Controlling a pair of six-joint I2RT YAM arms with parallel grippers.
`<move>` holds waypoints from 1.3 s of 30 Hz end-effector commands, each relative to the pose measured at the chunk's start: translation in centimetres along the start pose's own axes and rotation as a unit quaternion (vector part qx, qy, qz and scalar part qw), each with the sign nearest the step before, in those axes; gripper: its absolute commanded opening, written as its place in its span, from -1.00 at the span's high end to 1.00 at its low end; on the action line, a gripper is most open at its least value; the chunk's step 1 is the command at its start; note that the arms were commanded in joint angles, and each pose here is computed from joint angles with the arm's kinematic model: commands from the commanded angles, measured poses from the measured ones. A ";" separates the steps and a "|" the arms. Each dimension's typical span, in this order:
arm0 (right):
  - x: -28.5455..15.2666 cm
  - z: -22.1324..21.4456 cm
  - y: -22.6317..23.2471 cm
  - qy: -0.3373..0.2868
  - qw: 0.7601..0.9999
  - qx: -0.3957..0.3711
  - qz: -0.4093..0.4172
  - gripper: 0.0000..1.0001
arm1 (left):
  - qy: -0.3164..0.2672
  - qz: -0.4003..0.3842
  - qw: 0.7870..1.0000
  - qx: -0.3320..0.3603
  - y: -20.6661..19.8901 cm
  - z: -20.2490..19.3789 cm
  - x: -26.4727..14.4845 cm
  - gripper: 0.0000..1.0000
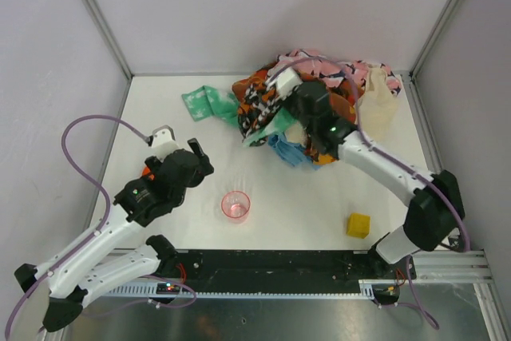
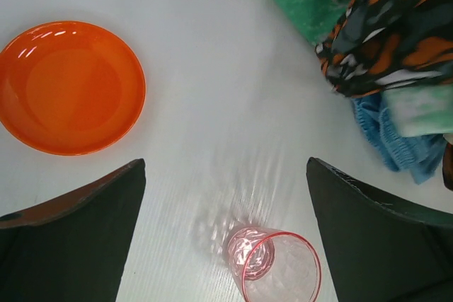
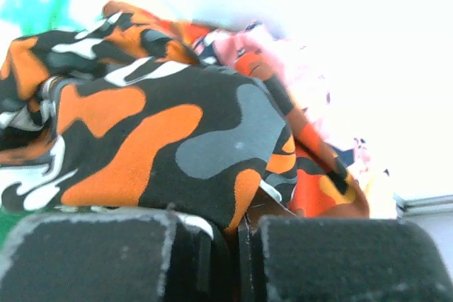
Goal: Pick out a specific cloth from the pile
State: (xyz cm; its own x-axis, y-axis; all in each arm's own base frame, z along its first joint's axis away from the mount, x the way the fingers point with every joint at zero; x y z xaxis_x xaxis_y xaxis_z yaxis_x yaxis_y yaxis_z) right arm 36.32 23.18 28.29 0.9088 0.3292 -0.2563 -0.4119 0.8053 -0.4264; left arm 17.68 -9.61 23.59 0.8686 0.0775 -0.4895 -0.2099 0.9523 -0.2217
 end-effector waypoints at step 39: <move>9.3 -23.8 -18.7 0.250 0.823 0.496 -0.117 -0.38 | 0.164 -0.215 0.946 0.180 -23.1 -4.3 15.2 -0.99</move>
State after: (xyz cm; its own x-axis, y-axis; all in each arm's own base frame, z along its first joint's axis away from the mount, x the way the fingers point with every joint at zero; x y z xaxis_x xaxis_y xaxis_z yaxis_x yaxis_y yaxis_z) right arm 52.57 -0.51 11.39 0.7223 0.0913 -0.6855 0.2406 0.8962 0.3729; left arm 32.16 -29.16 18.05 0.6771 -0.2945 -0.6744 0.2680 0.9522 -0.1468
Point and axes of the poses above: each gripper's point midway between its finger pads, its own x axis out along the fingers, its own y axis along the line the jaws close on, z = x × y, the point moved 6 cm from there along -x, back along the fingers, and after that the axes turned 6 degrees about x, right-handed, at the moved point
